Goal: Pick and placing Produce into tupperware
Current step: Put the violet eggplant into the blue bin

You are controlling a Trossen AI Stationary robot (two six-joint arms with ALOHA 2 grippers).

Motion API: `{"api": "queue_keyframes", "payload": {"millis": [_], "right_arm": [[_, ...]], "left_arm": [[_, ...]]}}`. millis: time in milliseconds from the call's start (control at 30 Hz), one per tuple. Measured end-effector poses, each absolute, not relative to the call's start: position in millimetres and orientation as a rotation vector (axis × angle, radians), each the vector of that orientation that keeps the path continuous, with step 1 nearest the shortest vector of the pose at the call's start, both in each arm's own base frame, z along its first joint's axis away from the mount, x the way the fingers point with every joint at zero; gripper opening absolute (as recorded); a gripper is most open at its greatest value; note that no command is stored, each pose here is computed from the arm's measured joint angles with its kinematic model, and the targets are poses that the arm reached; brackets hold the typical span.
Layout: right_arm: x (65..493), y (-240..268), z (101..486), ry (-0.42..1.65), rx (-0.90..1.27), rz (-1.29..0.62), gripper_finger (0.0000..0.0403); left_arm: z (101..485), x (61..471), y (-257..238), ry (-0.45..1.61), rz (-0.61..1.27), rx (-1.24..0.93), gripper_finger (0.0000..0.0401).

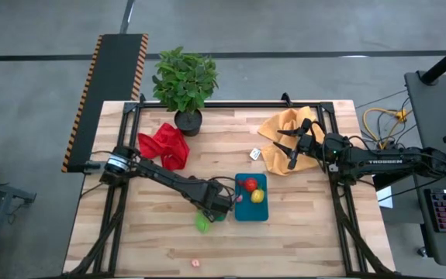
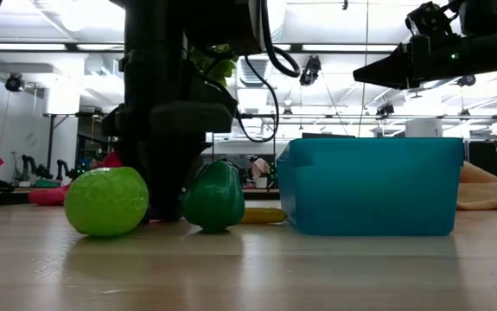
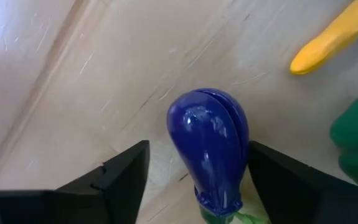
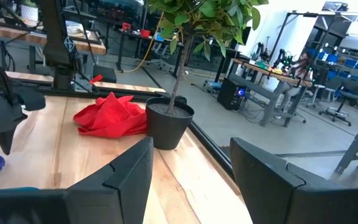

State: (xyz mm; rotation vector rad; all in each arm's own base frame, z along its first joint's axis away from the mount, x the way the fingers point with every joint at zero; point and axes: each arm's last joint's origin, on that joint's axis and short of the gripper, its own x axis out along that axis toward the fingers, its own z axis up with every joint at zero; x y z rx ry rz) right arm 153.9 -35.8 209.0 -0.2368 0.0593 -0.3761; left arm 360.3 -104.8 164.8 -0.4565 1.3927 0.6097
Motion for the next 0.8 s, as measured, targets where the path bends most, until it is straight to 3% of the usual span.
{"api": "queue_keyframes", "payload": {"millis": [433, 800], "right_arm": [[153.9, -35.8, 208.9, 0.060, -0.237, -0.376, 0.0206], [153.9, -35.8, 208.9, 0.060, -0.241, -0.376, 0.0206]], "left_arm": [[165.4, 360.4, -103.5, 1.429, 0.519, -0.380, 0.0100], [170.2, 358.7, -102.1, 1.489, 0.386, -0.213, 0.0095]]}}
